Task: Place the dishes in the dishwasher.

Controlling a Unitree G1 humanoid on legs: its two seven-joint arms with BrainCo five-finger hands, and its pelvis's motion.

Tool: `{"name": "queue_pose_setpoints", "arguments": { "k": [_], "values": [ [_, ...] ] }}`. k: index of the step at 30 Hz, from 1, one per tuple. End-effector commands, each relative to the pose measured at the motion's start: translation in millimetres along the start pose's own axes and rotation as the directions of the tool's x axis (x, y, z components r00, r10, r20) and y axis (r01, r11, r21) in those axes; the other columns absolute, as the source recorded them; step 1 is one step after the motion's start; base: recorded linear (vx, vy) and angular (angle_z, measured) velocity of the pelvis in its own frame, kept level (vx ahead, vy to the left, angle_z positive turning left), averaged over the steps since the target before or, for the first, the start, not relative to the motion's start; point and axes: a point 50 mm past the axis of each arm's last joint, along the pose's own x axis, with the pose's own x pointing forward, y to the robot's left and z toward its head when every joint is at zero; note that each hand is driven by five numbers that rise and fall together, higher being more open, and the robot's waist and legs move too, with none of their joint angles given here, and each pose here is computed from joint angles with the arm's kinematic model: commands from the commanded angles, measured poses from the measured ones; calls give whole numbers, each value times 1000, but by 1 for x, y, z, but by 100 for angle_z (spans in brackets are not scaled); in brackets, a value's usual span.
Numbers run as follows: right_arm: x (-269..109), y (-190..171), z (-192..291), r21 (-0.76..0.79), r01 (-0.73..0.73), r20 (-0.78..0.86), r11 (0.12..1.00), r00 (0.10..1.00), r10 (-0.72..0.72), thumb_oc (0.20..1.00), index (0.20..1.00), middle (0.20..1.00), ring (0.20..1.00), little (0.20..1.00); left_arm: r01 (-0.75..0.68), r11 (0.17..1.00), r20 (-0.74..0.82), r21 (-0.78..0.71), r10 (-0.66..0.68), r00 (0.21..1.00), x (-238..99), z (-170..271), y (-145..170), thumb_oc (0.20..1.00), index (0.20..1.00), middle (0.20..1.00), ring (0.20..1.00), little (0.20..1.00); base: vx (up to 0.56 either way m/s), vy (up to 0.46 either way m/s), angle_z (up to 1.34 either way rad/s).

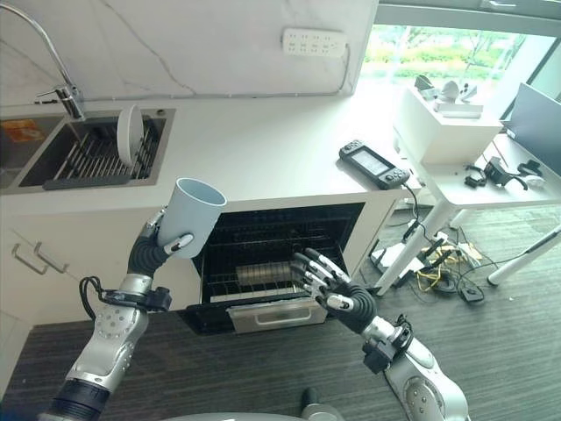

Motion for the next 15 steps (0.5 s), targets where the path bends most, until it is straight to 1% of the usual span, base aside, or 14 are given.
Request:
{"name": "queue_pose_setpoints", "arguments": {
  "k": [1, 3, 4, 5, 7, 10, 13, 15],
  "values": [
    [21, 11, 32, -37, 4, 242, 999, 970, 5, 1000, 1000, 1000, 1000, 1000, 23, 999, 226, -35, -14, 974, 12, 37, 7, 200, 200, 200, 200, 200, 57, 7, -5],
    [25, 11, 39, -60, 36, 292, 998, 956, -17, 1000, 1000, 1000, 1000, 1000, 29, 999, 261, -40, -17, 965, 12, 42, 2, 200, 200, 200, 200, 200, 34, 4, 3],
    [29, 13, 44, -37, 54, 337, 998, 941, -39, 1000, 1000, 1000, 1000, 1000, 27, 998, 281, -52, -11, 960, 12, 46, -1, 200, 200, 200, 200, 200, 20, 5, 6],
    [34, 15, 47, -13, 53, 371, 999, 928, -45, 1000, 1000, 1000, 1000, 1000, 20, 999, 313, -46, -5, 950, 12, 50, -5, 200, 200, 200, 200, 200, 13, 6, 6],
    [47, 25, 53, -21, 46, 400, 999, 916, -34, 1000, 1000, 1000, 1000, 1000, -17, 1000, 390, -11, 20, 920, 12, 59, -14, 200, 200, 200, 200, 200, 7, 4, 5],
    [59, 30, 60, -36, 49, 381, 998, 924, -31, 1000, 1000, 1000, 1000, 1000, -126, 989, 432, 72, 82, 898, 15, 63, -16, 200, 200, 200, 200, 200, 1, -4, 7],
    [68, 35, 65, -1, 38, 367, 999, 930, -35, 1000, 1000, 1000, 1000, 1000, -210, 964, 461, 161, 114, 880, 17, 58, -23, 200, 200, 200, 200, 200, -6, -17, 13],
    [73, 39, 67, 3, 38, 371, 999, 928, -36, 1000, 1000, 1000, 1000, 1000, -209, 957, 469, 200, 94, 878, 18, 56, -28, 200, 200, 200, 200, 200, -5, -7, 13]
  ]
}}
